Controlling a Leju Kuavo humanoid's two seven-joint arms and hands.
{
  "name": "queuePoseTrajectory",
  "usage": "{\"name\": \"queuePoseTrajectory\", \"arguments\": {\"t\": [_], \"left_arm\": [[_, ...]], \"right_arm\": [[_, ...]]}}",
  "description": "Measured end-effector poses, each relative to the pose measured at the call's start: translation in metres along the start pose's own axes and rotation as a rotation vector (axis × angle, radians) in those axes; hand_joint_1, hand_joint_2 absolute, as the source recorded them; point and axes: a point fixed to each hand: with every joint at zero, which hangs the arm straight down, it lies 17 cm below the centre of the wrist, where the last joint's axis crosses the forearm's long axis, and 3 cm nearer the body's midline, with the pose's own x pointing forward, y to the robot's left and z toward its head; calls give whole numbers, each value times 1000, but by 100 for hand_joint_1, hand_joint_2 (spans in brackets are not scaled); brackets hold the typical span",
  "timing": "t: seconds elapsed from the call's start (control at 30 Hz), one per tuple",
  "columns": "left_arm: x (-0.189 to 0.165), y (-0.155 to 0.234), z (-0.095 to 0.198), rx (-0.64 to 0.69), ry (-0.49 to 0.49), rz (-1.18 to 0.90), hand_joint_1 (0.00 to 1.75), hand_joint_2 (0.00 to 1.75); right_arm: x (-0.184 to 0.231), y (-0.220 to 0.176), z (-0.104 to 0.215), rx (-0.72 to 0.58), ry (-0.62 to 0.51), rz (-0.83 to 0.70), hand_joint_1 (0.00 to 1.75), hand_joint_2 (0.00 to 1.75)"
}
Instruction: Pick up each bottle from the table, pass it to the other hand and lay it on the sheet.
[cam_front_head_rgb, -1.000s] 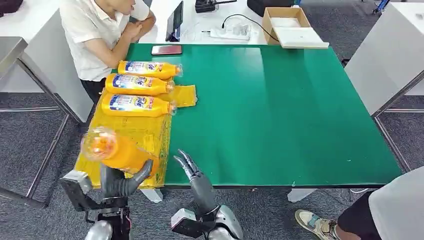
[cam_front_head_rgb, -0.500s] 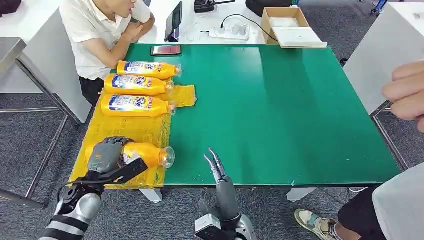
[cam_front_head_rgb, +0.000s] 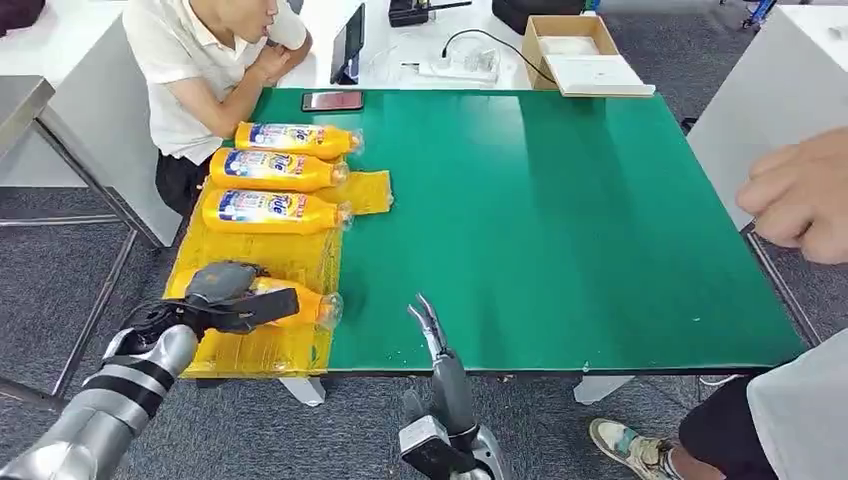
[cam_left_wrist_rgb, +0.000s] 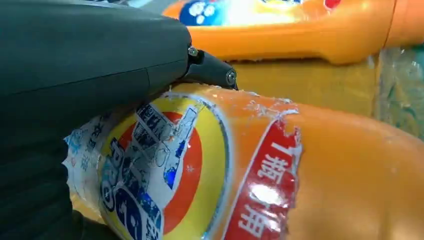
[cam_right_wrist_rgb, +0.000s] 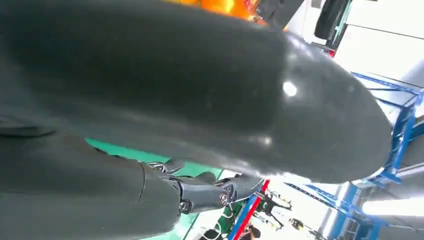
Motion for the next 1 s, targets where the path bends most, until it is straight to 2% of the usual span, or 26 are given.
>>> {"name": "queuePoseTrajectory", "arguments": {"t": [0.37, 0.43, 0.47, 0.8, 1.0], "left_arm": [[-11, -11, -14, -140, 14, 10, 175, 175], [-12, -11, -15, -148, 19, 12, 21, 175], [-13, -11, -15, -151, 20, 10, 3, 175], [-10, -16, -4, -253, -47, 226, 0, 175], [-15, -7, 0, -195, -54, 348, 0, 175]], "right_arm": [[-15, 11, -3, 24, 29, -18, 0, 0], [-18, 12, -3, 25, 38, -17, 0, 0], [-19, 13, -3, 26, 40, -18, 0, 0], [-32, 20, -5, 45, 71, -15, 0, 0], [-38, 19, -4, 35, 88, 1, 0, 0]]}}
